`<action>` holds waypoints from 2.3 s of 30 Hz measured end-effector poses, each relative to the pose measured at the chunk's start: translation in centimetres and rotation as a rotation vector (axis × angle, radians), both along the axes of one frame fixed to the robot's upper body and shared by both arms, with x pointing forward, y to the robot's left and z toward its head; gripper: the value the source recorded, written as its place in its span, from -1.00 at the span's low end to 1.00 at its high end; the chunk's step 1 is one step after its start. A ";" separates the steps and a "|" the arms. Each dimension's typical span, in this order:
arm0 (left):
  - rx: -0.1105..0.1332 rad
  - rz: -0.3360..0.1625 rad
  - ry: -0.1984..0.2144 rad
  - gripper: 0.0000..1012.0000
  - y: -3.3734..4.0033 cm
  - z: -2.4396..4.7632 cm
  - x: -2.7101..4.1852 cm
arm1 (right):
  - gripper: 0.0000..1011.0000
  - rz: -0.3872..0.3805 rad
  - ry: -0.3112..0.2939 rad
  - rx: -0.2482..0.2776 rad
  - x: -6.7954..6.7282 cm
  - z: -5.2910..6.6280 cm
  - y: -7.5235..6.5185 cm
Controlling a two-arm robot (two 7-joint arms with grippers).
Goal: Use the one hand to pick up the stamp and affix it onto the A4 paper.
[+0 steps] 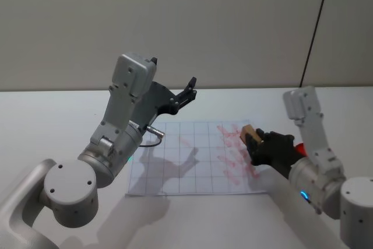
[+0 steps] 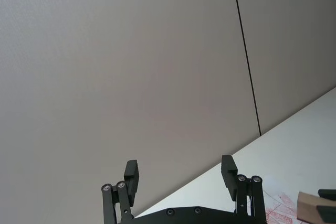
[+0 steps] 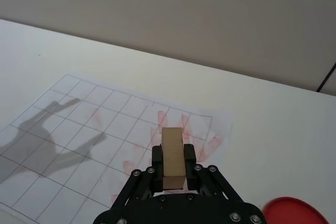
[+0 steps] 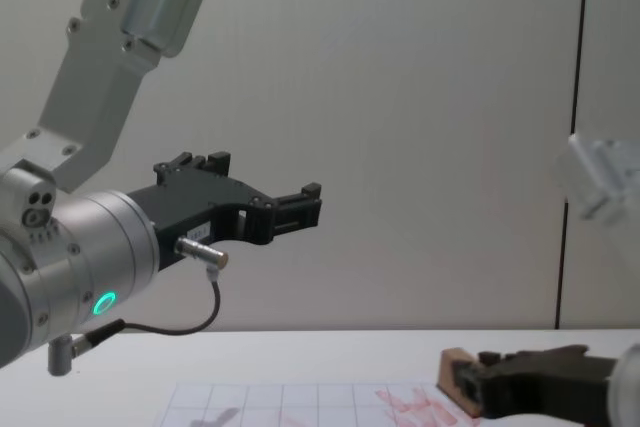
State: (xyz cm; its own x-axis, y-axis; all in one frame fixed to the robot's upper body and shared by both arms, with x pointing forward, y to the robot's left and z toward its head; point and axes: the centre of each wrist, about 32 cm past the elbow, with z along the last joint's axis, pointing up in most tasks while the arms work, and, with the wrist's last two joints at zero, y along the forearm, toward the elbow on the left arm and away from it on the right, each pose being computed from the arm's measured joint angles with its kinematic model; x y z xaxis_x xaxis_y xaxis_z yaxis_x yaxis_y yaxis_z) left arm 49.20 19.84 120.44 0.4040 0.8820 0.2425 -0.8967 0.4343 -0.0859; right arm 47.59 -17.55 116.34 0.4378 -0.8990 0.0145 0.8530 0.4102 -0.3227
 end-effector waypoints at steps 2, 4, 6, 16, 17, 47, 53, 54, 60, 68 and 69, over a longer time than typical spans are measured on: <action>0.000 0.000 0.000 0.98 0.00 0.00 0.00 | -0.56 0.004 0.007 -0.003 0.2 0.0 0.3; 0.000 0.000 0.000 0.98 0.00 0.00 0.00 | -0.56 0.008 0.022 -0.011 0.5 -0.1 0.8; 0.000 0.000 0.000 0.98 0.00 0.00 0.00 | -0.56 0.010 0.037 -0.020 0.9 -0.3 1.3; 0.000 0.000 0.000 0.98 0.00 0.00 0.00 | -0.56 0.015 0.082 -0.051 2.5 -1.2 3.1; 0.000 0.000 0.000 0.98 0.00 0.00 0.00 | -0.56 0.015 0.085 -0.052 2.6 -1.3 3.2; 0.000 0.000 0.000 0.98 0.00 0.00 0.00 | -0.56 0.014 0.182 -0.041 4.6 -2.6 4.9; 0.000 0.000 0.000 0.98 0.00 0.00 0.00 | -0.56 0.009 0.180 -0.032 4.7 -2.3 4.9; 0.000 0.000 0.000 0.98 0.00 0.00 0.00 | -0.56 0.009 0.177 -0.030 4.7 -2.2 4.8; 0.000 0.000 0.000 0.98 0.00 0.00 0.00 | -0.56 -0.001 0.145 -0.015 4.5 -1.1 4.7; 0.000 0.000 0.000 0.98 0.00 0.00 0.00 | -0.56 -0.042 0.067 0.014 4.0 1.6 4.4; 0.000 0.000 0.000 0.98 0.00 0.00 0.00 | -0.56 -0.049 0.064 0.016 4.0 1.8 4.3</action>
State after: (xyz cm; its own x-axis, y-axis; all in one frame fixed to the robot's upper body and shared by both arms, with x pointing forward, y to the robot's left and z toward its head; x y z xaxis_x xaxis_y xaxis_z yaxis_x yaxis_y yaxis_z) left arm 49.20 19.84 120.44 0.4040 0.8820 0.2424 -0.8966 0.4343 -0.0860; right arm 51.59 -13.22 118.13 0.3928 -0.9192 -0.0262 0.8501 0.3738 -0.3709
